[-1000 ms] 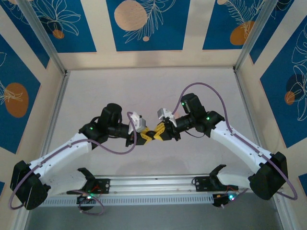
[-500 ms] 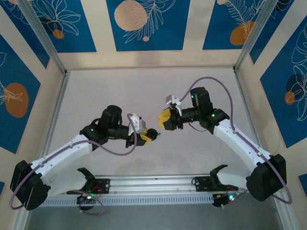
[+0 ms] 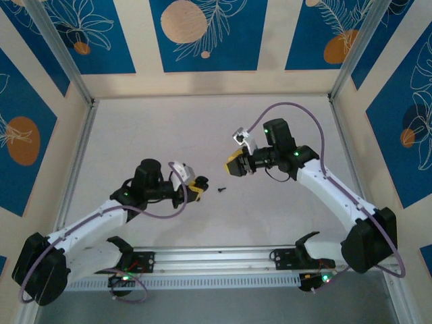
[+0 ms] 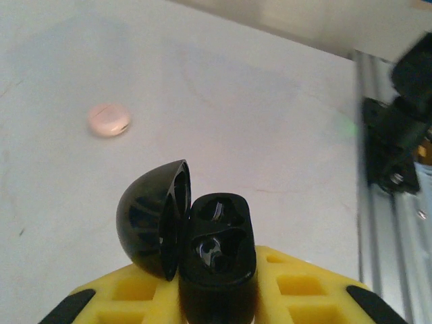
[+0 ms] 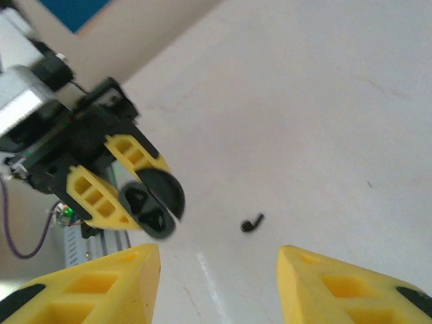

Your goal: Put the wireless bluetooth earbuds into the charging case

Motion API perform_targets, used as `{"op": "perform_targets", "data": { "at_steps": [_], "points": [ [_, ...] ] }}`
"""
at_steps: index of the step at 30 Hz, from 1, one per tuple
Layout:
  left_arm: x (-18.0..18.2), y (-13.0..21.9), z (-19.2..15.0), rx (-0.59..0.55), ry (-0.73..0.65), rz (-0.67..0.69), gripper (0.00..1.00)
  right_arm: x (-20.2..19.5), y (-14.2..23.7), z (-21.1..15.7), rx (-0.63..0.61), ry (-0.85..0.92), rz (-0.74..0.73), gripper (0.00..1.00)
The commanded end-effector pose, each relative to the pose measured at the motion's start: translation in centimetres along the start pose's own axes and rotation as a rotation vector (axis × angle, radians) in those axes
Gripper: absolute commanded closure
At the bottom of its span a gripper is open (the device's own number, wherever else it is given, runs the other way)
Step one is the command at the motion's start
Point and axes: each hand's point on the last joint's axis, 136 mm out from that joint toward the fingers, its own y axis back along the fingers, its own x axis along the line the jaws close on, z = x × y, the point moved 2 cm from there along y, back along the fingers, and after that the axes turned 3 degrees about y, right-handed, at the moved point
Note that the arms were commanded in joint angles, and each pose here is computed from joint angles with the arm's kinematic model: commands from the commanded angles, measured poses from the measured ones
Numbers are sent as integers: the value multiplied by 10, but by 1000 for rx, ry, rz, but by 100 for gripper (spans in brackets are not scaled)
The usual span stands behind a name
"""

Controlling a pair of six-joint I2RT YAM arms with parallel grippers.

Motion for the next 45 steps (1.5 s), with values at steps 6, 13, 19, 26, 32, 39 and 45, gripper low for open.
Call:
{"op": "perform_targets", "data": {
  "at_steps": [6,13,19,26,32,39,45],
  "points": [
    [54,28,-6,-106,235,263,75,-20,-28,-34,249,-236,-153,52],
    [66,39,-14,-104,312,334,75,-26,-57,-52,439,-50,-80,51],
    [71,43,-18,-101,374,349,75,-43,-79,-59,518,203,-9,49],
    [72,45,-23,-92,401,344,76,-79,-91,-48,526,500,-97,43],
    [72,45,-23,-88,407,333,77,-69,-88,-45,486,690,55,53],
    [74,48,-25,-91,416,341,78,-65,-96,-60,533,803,164,54],
    [75,52,-25,-98,417,345,80,-77,-110,-85,677,856,179,55]
  ]
}}
